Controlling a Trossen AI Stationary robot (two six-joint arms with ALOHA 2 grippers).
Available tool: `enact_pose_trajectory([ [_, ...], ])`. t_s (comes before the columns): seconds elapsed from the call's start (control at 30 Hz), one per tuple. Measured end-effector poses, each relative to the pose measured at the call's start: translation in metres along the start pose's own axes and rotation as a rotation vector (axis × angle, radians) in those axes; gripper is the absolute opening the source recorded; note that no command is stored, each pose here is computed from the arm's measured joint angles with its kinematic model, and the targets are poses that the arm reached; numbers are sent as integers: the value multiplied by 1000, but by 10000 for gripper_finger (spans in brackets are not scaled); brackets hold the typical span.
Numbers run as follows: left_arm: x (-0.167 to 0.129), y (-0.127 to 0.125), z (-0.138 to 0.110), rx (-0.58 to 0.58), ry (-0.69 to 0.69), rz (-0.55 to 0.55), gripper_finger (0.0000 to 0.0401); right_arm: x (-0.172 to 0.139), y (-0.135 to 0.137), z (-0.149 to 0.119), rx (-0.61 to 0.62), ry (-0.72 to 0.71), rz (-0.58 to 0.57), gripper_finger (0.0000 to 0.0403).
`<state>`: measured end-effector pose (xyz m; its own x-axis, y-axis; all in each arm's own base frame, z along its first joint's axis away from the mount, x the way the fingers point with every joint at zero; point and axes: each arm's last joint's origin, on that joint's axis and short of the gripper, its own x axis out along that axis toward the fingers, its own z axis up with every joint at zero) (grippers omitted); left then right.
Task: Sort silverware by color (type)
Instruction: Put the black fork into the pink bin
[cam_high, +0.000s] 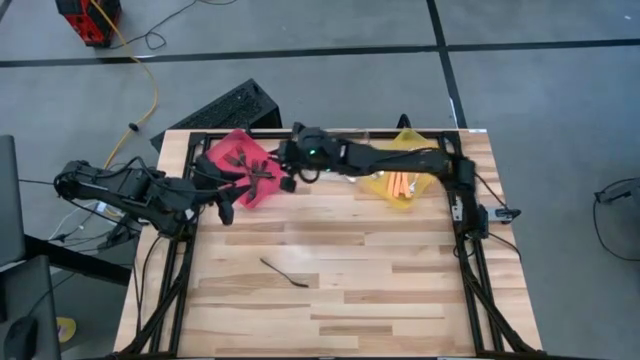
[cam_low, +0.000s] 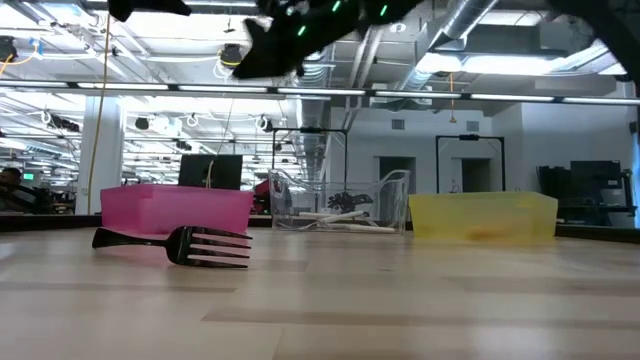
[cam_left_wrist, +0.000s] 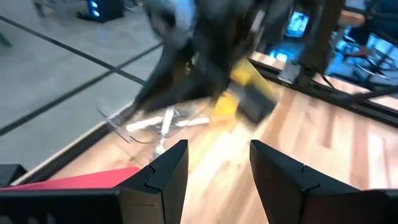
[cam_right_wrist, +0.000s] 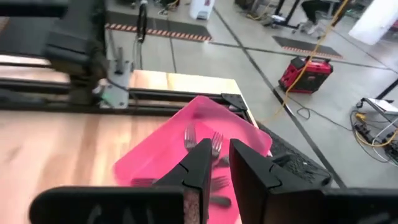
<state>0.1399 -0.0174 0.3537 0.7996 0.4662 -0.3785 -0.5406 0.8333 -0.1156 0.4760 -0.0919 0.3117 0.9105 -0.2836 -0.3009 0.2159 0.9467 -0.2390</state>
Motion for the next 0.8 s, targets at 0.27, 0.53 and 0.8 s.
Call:
enact_pose_trajectory([
  [0.27, 1, -2, -2, 6, 35, -44, 155, -77, 4, 37, 157, 148, 75, 82],
  [0.53, 1, -2, -2, 14, 34, -44, 155, -99, 41, 29, 210, 341, 259, 82],
  [0.8, 1, -3, -3, 48, 63, -94, 155, -88, 112, 17, 180, 389, 420, 84],
])
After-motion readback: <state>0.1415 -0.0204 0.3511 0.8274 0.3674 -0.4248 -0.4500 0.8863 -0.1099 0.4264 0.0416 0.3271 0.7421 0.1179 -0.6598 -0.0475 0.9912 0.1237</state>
